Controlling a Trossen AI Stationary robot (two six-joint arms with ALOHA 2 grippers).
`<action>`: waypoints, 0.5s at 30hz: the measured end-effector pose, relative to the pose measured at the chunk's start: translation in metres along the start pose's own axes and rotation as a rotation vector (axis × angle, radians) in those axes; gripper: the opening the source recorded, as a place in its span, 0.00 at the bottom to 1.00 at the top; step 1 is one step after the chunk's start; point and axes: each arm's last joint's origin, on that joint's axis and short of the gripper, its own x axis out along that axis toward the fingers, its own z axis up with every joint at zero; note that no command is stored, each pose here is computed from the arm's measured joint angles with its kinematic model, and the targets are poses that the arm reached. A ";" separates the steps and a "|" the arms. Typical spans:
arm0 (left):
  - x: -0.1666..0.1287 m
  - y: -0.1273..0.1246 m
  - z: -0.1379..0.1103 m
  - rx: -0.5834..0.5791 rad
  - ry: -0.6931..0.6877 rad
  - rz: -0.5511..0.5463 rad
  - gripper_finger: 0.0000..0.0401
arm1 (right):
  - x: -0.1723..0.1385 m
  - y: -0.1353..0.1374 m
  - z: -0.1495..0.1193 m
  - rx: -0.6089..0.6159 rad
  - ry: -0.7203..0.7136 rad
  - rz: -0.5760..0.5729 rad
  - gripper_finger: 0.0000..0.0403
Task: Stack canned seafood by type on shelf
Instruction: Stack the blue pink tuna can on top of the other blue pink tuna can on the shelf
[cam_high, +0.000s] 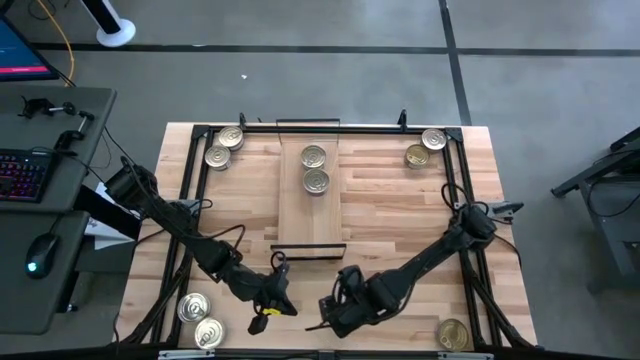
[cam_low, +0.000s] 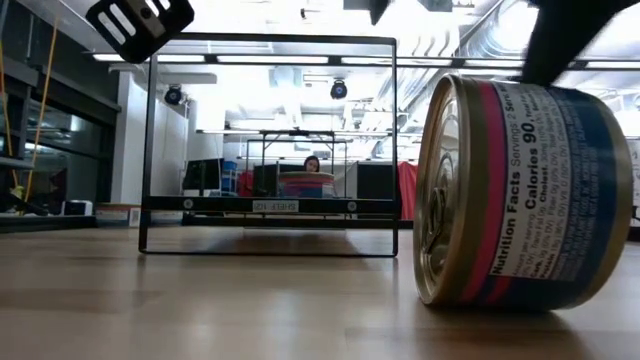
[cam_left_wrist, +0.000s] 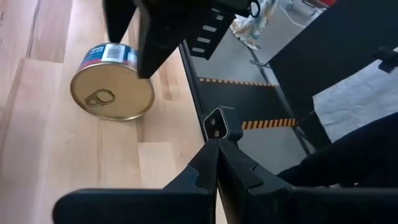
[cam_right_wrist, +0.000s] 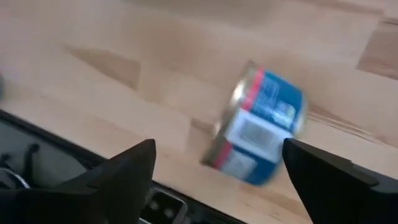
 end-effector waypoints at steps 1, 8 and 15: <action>0.000 0.000 0.000 -0.001 -0.002 -0.002 0.00 | 0.000 0.000 0.001 0.014 -0.012 0.001 0.85; 0.000 0.000 0.001 -0.053 -0.006 -0.005 0.00 | 0.000 -0.009 0.007 0.094 -0.060 -0.096 0.85; 0.000 -0.003 0.002 -0.128 -0.011 -0.048 0.00 | 0.000 -0.008 0.006 0.125 -0.053 -0.085 0.85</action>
